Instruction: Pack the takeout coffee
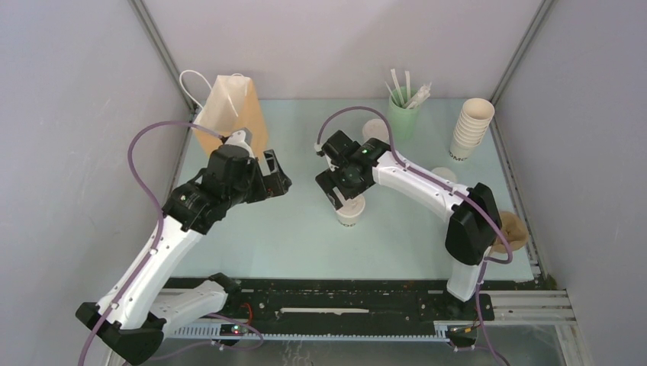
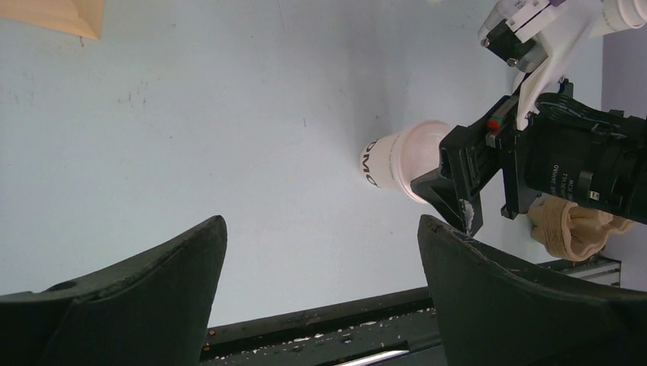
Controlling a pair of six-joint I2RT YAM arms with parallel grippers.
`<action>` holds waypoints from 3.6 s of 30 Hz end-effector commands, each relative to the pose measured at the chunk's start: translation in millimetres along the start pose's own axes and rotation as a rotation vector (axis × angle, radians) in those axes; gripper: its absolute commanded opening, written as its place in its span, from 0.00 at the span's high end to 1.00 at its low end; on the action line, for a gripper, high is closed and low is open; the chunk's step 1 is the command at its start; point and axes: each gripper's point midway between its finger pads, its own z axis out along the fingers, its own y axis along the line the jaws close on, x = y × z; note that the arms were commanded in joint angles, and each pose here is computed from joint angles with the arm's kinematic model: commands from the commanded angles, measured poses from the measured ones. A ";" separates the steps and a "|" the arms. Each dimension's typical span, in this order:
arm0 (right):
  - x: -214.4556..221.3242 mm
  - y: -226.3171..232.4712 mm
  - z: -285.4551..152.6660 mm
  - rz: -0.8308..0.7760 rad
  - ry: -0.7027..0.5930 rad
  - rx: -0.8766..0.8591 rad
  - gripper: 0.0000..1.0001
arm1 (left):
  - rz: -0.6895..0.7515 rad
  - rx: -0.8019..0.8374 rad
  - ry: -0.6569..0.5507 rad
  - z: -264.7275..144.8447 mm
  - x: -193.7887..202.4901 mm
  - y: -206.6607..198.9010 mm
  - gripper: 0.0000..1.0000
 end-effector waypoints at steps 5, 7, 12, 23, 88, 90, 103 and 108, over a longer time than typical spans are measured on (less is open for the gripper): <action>-2.8 0.1 7.9 -0.026 -0.008 0.001 0.07 | -0.016 0.011 -0.001 3.2 -2.9 -4.1 0.00; -2.7 0.0 9.0 -0.023 -0.005 -0.002 0.09 | -0.014 0.010 0.000 3.3 -3.3 -4.0 0.00; -5.4 -5.5 7.2 0.006 -0.018 0.001 0.16 | -0.012 0.008 0.003 3.0 -3.9 -3.5 0.00; -22.9 -93.0 -14.2 0.202 -0.117 0.153 0.21 | 0.006 0.007 0.018 6.9 -7.7 -5.3 0.00; 250.1 -216.2 -74.7 1.742 0.044 0.525 0.33 | 0.217 0.244 0.179 -27.3 27.6 -27.5 0.00; 256.7 -215.3 -68.2 1.753 0.056 0.529 0.32 | 0.248 0.240 0.184 -27.9 30.5 -26.6 0.00; 268.5 -234.5 -53.1 1.785 0.004 0.564 0.36 | 0.362 0.224 0.198 -33.2 38.0 -26.6 0.00; 266.7 -234.5 -50.1 1.810 -0.013 0.539 0.49 | 0.362 0.223 0.196 -34.7 37.4 -26.4 0.00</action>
